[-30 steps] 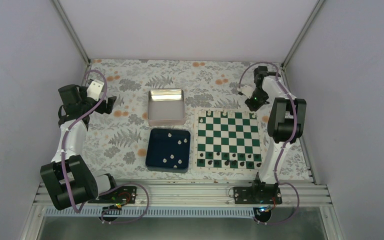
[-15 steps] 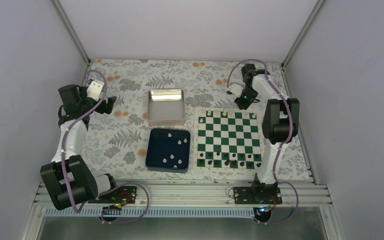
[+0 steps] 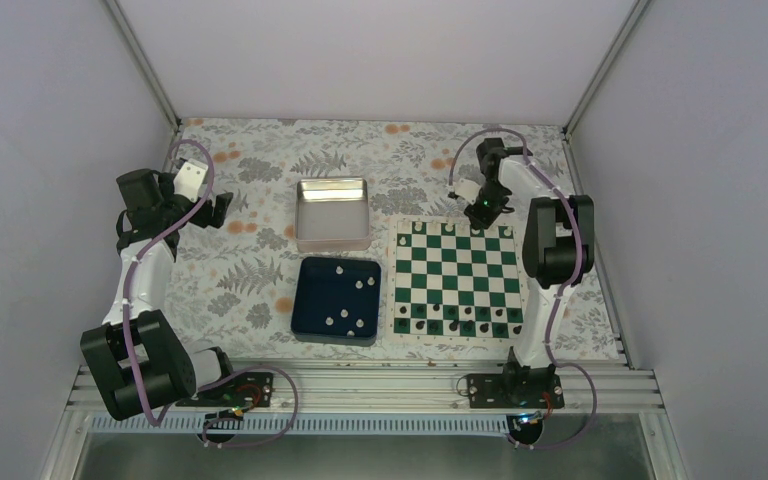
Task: Set up the chess pieces on the board
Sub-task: Place the chess piece on the chessboard.
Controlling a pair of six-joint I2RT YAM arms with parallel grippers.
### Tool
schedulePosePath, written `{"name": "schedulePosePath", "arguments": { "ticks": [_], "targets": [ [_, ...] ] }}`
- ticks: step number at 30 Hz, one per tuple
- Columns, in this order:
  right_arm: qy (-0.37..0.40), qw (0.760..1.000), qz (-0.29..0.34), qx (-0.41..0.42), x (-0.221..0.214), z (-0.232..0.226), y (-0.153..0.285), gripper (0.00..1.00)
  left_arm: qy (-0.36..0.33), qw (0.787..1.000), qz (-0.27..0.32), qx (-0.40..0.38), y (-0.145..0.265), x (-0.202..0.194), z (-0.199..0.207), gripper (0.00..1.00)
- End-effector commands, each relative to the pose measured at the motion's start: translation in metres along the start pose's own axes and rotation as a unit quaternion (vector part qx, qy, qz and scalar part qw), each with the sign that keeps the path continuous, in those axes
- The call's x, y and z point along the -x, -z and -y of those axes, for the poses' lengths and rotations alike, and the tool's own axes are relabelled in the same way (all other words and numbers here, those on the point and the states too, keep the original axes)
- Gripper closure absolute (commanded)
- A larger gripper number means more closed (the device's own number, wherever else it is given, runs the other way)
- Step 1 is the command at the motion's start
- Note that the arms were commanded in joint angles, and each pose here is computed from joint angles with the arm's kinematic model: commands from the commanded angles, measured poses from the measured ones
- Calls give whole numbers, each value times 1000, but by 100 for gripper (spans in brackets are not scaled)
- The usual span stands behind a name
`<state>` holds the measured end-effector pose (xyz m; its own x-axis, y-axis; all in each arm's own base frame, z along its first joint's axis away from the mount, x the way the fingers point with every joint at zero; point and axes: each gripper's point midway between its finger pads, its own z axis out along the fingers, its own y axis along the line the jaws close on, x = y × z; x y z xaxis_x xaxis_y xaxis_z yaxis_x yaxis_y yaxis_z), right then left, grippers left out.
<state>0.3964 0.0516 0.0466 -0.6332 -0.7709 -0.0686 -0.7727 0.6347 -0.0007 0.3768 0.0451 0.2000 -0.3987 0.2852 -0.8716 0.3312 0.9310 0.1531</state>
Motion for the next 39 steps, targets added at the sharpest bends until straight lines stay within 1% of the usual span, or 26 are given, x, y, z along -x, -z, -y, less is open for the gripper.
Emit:
{"name": "schedulePosePath", "arguments": {
  "ticks": [1, 18, 39],
  "targets": [
    [-9, 1000, 4, 10, -2, -3, -8, 95, -11, 1000, 12, -4, 4, 9, -1, 0],
    [-21, 1000, 2, 0, -7, 11, -15, 95, -10, 1000, 10, -4, 3, 7, -1, 0],
    [-13, 1000, 15, 22, -1, 7, -20, 95, -9, 1000, 7, -5, 1, 5, -1, 0]
  ]
}}
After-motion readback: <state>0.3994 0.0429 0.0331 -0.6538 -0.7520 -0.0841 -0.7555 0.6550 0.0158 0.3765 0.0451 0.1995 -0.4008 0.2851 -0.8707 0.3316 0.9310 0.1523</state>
